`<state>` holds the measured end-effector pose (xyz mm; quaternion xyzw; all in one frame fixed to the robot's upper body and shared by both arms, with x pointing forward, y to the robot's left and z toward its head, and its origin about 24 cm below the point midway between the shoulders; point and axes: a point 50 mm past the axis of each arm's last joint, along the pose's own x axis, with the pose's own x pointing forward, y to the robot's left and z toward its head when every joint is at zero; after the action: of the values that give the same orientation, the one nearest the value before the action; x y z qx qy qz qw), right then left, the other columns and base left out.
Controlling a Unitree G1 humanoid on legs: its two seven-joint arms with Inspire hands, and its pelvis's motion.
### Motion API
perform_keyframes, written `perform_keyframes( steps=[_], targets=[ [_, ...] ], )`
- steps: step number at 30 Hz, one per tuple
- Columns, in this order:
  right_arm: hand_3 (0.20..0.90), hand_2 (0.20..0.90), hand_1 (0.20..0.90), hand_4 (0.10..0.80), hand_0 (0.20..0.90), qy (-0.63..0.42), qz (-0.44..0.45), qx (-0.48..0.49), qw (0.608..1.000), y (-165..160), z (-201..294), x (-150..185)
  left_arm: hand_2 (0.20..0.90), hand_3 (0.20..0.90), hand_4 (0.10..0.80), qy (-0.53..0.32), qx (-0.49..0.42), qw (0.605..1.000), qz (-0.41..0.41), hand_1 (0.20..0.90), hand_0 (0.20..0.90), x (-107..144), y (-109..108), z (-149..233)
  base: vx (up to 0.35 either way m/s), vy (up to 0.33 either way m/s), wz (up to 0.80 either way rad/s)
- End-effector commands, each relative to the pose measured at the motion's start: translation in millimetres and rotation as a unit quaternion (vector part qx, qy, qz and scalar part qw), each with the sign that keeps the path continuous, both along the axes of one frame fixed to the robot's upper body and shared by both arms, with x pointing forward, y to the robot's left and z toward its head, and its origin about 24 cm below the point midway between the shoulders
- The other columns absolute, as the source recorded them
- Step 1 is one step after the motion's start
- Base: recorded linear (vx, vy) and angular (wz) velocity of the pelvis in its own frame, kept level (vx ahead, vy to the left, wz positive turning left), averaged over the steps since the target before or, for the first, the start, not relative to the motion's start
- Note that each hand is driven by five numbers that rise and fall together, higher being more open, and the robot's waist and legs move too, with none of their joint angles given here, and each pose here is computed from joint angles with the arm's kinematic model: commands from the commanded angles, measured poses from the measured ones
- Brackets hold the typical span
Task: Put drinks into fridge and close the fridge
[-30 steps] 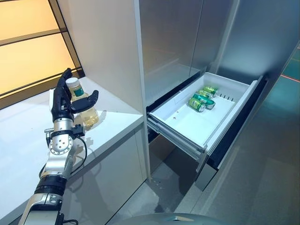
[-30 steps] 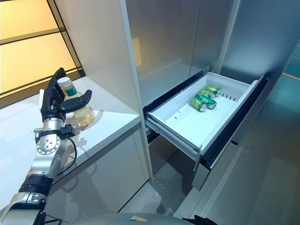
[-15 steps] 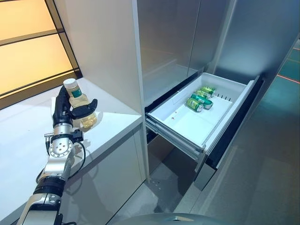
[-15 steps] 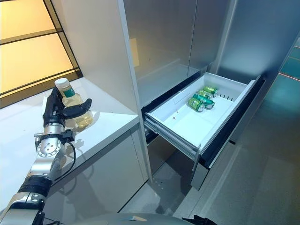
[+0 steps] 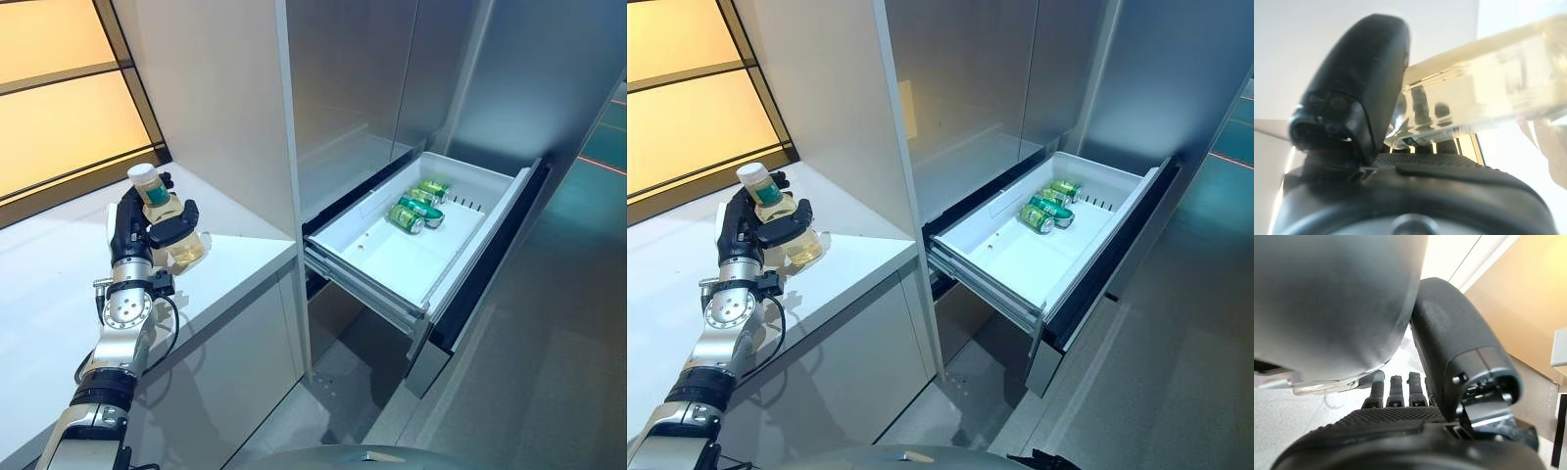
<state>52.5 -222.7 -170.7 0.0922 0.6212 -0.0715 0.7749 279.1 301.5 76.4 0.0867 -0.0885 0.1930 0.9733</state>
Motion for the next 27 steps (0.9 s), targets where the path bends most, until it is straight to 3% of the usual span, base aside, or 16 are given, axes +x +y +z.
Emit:
perform_keyframes(
  steps=[1,9,13,16,19,21,27],
  targets=[
    [0.9,0.9,0.9,0.8,0.9,0.002,0.021,0.017,1.0,5.4,-1.2,-0.7,0.3,0.2,0.1,-0.216,-0.033,0.974,-0.053,0.3,0.3,24.0,-14.7,88.7,0.0,0.0,0.0],
    [0.9,0.9,0.9,0.8,0.9,-0.056,0.007,0.034,0.998,8.7,2.6,20.4,0.3,0.2,0.1,-0.25,-0.116,0.951,-0.14,0.3,0.3,26.8,-27.7,96.9,0.0,0.0,0.0],
    [0.9,0.9,0.9,0.8,0.9,-0.12,0.021,0.06,0.991,21.6,9.6,48.6,0.3,0.2,0.1,-0.317,-0.223,0.886,-0.256,0.3,0.3,21.6,-50.3,120.2,-0.013,-0.008,0.0],
    [0.9,0.9,0.9,0.8,0.9,-0.178,0.062,0.082,0.979,41.0,21.4,77.0,0.3,0.2,0.1,-0.352,-0.246,0.847,-0.314,0.3,0.3,12.6,-70.8,134.7,-0.069,-0.05,0.01],
    [0.9,0.9,0.9,0.8,0.9,-0.323,0.056,0.173,0.929,85.6,64.9,126.7,0.3,0.2,0.1,-0.393,-0.225,0.812,-0.368,0.3,0.3,-3.3,-93.6,151.1,-0.065,-0.056,-0.03],
    [0.9,0.9,0.9,0.8,0.9,-0.364,0.067,0.209,0.905,106.1,87.9,138.9,0.3,0.2,0.1,-0.407,-0.213,0.8,-0.385,0.3,0.3,-10.6,-100.8,154.2,-0.073,-0.043,0.0],
    [0.9,0.9,0.9,0.8,0.9,-0.478,0.187,0.23,0.827,119.8,146.5,163.9,0.3,0.2,0.1,-0.425,-0.179,0.783,-0.417,0.3,0.3,-25.8,-116.0,165.5,-0.042,-0.039,0.02]
  ],
)
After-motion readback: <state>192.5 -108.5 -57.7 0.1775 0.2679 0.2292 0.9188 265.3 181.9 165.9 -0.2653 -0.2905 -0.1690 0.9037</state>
